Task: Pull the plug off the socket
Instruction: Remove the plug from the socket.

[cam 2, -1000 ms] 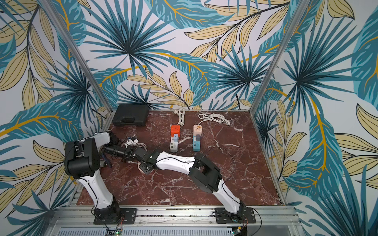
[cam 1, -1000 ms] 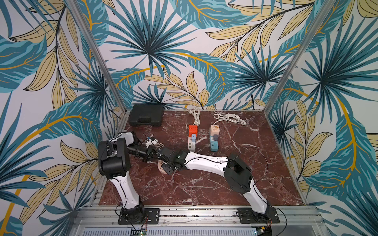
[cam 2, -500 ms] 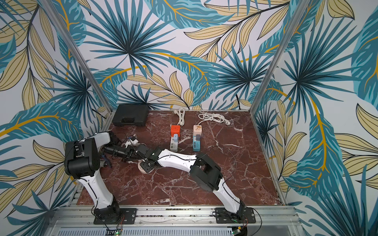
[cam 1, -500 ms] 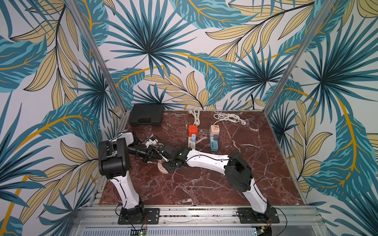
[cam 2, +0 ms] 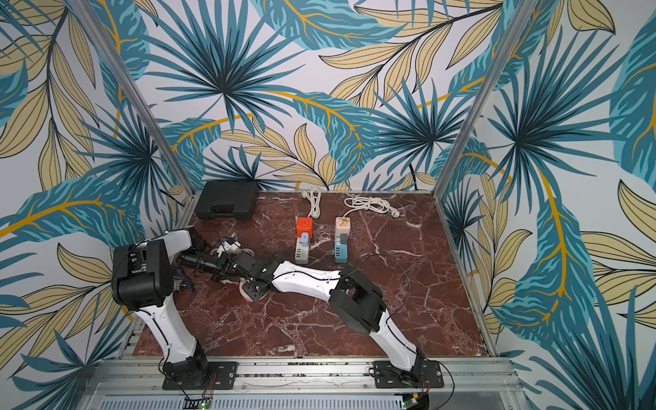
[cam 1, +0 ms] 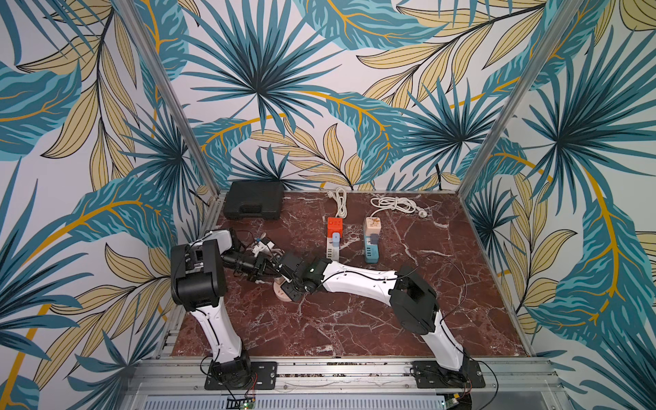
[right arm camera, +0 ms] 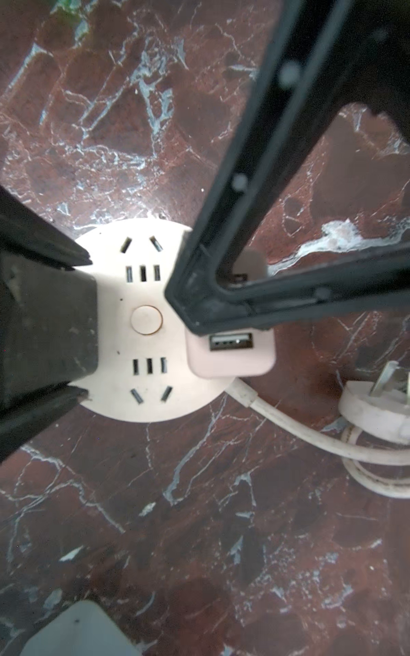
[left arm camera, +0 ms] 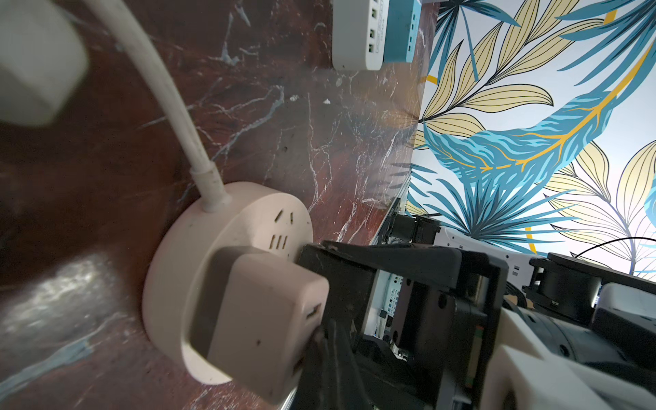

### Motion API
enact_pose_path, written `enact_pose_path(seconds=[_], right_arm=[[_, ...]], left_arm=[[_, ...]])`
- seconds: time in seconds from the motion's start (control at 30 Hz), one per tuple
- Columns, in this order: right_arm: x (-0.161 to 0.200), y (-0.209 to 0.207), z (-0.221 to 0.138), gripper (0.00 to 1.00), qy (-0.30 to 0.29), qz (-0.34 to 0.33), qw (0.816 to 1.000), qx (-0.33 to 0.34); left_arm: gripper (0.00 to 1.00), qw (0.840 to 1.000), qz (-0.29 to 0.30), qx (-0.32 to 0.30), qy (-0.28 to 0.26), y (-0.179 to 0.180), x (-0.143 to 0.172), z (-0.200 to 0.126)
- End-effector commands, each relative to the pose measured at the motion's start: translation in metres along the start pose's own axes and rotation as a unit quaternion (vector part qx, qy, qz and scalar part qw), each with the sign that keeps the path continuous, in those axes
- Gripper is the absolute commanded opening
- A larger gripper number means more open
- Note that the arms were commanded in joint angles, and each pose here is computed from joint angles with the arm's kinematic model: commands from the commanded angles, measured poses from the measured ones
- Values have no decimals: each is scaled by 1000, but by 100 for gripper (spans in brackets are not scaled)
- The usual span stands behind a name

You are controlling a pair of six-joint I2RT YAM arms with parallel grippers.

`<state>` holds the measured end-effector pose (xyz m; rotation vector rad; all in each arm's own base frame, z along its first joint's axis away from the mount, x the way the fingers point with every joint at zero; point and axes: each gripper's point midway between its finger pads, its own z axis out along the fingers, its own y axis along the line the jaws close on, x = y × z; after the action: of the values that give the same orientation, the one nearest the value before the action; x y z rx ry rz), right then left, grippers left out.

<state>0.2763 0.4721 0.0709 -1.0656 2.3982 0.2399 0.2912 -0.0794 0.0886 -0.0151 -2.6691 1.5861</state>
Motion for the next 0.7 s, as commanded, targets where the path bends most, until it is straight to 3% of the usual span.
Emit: enact_pose_path(seconds=[0.0, 0.23, 0.53, 0.67], right_arm=[[-33, -15, -28, 22, -53, -11, 997, 58], [-38, -12, -32, 22, -60, -2, 997, 43], [-45, -16, -38, 22, -55, 67, 996, -26], [-45, -19, -39, 22, -55, 72, 996, -21]], left_arm=[[0, 989, 22, -138, 55, 77, 13, 7], [0, 989, 19, -137, 55, 79, 13, 7], [0, 989, 19, -138, 53, 78, 12, 7], [0, 989, 20, -136, 52, 76, 12, 6]])
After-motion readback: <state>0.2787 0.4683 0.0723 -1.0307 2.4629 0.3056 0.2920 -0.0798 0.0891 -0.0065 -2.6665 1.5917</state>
